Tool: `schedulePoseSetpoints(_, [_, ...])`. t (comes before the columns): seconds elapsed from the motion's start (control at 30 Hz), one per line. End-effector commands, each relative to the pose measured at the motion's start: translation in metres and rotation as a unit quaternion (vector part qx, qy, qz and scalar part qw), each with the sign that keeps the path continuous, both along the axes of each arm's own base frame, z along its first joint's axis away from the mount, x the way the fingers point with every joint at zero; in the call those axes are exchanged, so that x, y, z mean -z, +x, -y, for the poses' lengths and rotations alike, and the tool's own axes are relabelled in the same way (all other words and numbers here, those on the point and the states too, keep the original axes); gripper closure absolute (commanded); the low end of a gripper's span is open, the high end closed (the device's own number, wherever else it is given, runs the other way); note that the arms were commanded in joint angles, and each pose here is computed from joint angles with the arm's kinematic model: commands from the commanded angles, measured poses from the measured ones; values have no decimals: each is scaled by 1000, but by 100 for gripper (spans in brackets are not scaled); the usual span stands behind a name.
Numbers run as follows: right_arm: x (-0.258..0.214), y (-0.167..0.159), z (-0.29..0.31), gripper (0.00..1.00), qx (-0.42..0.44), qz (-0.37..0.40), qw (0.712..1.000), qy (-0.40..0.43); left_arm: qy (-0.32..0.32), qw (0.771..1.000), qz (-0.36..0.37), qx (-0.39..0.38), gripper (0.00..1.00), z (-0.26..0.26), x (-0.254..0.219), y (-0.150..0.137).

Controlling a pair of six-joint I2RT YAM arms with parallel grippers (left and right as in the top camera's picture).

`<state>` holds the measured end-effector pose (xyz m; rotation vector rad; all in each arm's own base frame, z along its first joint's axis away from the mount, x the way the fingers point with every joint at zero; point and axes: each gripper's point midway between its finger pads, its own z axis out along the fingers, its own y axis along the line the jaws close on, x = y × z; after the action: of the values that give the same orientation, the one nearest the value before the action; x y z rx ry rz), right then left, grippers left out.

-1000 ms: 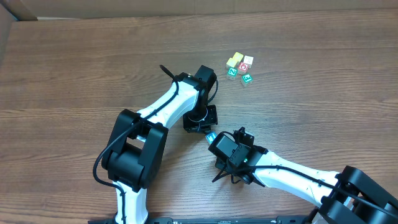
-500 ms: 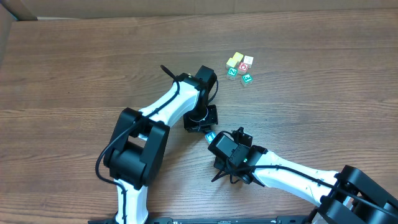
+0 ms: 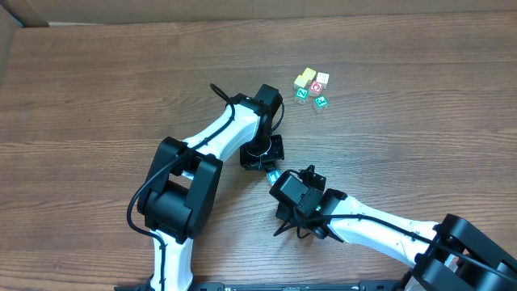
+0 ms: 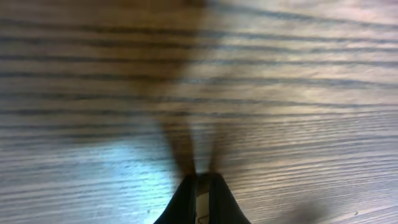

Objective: Flip 3 blocks

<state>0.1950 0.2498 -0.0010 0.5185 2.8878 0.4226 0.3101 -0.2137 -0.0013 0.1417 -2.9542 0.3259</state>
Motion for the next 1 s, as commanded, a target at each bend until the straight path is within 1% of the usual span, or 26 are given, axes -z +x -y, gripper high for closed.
schedulePoseSetpoints(0.0, [4,-3,-3,96,-3,-6,1000,6,7,1000,-3,-4,96,1,17,3])
schedulePoseSetpoints(0.23, [3,-2,-5,96,-3,-4,1000,10,1,1000,8,-3,96,5,17,8])
schedulePoseSetpoints(0.33, [3,-2,-6,96,20,-9,1000,17,0,1000,11,-3,96,5,17,10])
schedulePoseSetpoints(0.43, [2,-1,-6,96,23,-9,1000,19,-2,1000,16,-3,96,6,17,12])
schedulePoseSetpoints(0.53, [3,-4,-6,96,20,-17,999,20,-5,1000,21,-9,96,5,14,18])
schedulePoseSetpoints(0.63, [1,-6,-9,96,10,-21,999,26,-7,999,28,-23,96,-1,-3,34])
schedulePoseSetpoints(0.77, [-8,-4,-12,96,-13,-5,999,33,-6,998,53,-37,96,-15,-44,61])
schedulePoseSetpoints(0.83, [-16,-3,-13,96,-23,4,999,38,11,997,63,-48,96,-27,-64,70])
schedulePoseSetpoints(0.9, [-23,-3,-12,96,-36,13,998,40,33,996,63,-55,96,-41,-78,72])
schedulePoseSetpoints(0.97, [-32,-2,-10,96,-59,26,997,32,61,995,56,-54,96,-55,-86,67])
